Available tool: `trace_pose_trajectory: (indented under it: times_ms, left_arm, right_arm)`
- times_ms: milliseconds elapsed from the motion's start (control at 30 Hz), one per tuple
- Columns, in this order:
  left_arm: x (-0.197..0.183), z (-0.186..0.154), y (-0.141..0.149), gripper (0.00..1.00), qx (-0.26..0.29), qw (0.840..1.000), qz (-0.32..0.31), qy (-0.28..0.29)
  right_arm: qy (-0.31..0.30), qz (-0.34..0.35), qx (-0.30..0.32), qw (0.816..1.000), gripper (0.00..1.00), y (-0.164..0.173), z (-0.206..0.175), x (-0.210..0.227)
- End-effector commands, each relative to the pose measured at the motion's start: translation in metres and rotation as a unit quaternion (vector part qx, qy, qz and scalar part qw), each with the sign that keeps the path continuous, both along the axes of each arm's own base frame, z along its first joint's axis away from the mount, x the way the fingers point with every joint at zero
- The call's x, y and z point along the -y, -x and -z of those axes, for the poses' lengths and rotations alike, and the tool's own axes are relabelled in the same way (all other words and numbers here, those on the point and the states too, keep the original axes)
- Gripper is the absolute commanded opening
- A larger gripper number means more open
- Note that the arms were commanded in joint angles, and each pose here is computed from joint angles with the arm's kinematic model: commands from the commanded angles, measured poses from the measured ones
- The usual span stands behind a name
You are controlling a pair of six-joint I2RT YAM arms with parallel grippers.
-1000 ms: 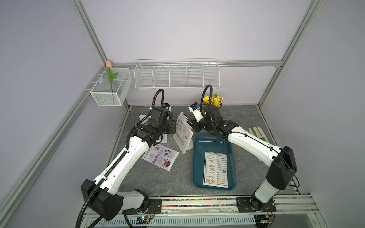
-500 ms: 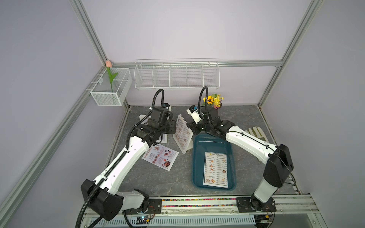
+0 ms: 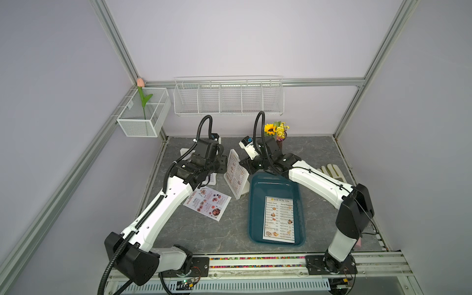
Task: Replace the menus in the menu holders
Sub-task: Insert the menu into the menu holder.
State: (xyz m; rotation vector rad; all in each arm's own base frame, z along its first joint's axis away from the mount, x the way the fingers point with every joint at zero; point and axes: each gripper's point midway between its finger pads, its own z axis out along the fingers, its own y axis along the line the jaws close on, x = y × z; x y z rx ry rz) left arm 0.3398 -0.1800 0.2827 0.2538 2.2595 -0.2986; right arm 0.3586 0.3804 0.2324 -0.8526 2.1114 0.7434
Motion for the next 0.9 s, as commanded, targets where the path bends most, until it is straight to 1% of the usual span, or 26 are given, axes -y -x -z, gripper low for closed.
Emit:
trace_pose_trajectory:
  times_ms: [0,100,200,300,467,600,867]
  left_arm:
    - [-0.006,-0.008,0.001,0.54,0.011,1.000,-0.011,0.004]
    - [-0.006,-0.008,0.001,0.54,0.012,1.000,-0.012,0.004]
    - [-0.006,-0.008,0.001,0.55,0.012,1.000,-0.013,0.004]
    - [-0.006,-0.008,0.001,0.54,0.012,1.000,-0.013,0.004]
    - [-0.005,-0.007,0.001,0.54,0.011,1.000,-0.011,0.006]
    - [-0.005,-0.007,0.001,0.54,0.012,1.000,-0.011,0.007]
    - [-0.006,-0.008,0.002,0.54,0.013,1.000,-0.011,0.008]
  right_arm:
    - [0.002,0.005,0.006,1.000,0.21,0.000,-0.009,0.005]
    - [-0.001,0.008,0.017,1.000,0.26,0.000,-0.020,0.009]
    - [0.003,0.010,0.019,1.000,0.26,0.003,-0.021,0.013]
    - [0.007,0.013,0.013,1.000,0.24,0.006,-0.016,0.017]
    - [0.002,0.018,0.010,1.000,0.23,0.009,-0.015,0.019]
    - [0.003,0.018,0.008,1.000,0.18,0.010,-0.015,0.020]
    - [0.008,0.015,-0.003,1.000,0.13,0.011,-0.006,0.019]
